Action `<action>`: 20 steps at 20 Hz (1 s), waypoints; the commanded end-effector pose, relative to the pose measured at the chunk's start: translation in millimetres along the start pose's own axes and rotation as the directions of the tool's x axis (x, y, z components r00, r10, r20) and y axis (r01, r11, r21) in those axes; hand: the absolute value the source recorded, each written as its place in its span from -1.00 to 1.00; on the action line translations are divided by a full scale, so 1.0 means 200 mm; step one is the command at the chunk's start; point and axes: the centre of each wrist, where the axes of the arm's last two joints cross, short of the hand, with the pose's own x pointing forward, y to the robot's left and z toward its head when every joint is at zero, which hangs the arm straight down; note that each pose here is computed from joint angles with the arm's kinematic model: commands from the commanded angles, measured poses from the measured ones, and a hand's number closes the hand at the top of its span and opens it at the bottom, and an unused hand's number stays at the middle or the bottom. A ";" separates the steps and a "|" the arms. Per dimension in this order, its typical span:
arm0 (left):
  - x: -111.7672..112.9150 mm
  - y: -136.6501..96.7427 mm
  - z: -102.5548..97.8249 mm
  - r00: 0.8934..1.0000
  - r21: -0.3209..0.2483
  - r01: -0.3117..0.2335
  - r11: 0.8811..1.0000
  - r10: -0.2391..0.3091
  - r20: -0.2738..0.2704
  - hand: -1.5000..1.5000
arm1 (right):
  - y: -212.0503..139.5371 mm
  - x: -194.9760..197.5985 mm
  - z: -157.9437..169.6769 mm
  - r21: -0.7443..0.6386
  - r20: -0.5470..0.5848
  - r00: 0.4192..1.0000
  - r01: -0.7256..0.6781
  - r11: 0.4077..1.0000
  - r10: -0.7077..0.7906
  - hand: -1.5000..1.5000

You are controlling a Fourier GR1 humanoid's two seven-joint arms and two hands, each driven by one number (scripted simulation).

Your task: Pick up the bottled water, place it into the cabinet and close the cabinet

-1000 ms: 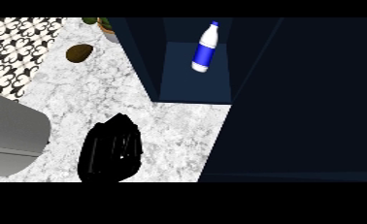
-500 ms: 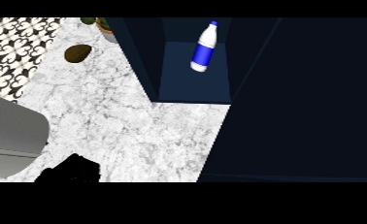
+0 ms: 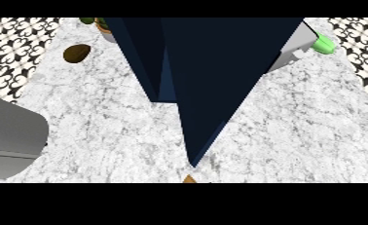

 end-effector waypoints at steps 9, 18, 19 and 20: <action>0.22 0.18 0.19 1.000 0.017 -0.010 1.000 0.010 0.004 1.00 | -0.15 -0.10 -0.55 -0.082 -0.029 0.999 0.010 0.997 -0.012 1.00; 0.26 0.25 0.19 1.000 0.021 0.020 1.000 -0.020 0.014 1.00 | -0.39 -0.23 -0.80 -0.094 -0.114 0.993 -0.007 0.996 -0.003 1.00; 0.21 0.30 0.22 0.999 0.040 0.023 0.999 -0.024 0.023 1.00 | -0.40 -0.36 -0.78 -0.070 -0.119 0.993 0.004 0.998 -0.012 1.00; 0.22 0.33 0.31 1.000 0.021 0.014 1.000 -0.014 -0.007 1.00 | -0.48 -0.31 -0.83 -0.094 -0.120 0.993 -0.003 0.996 -0.008 1.00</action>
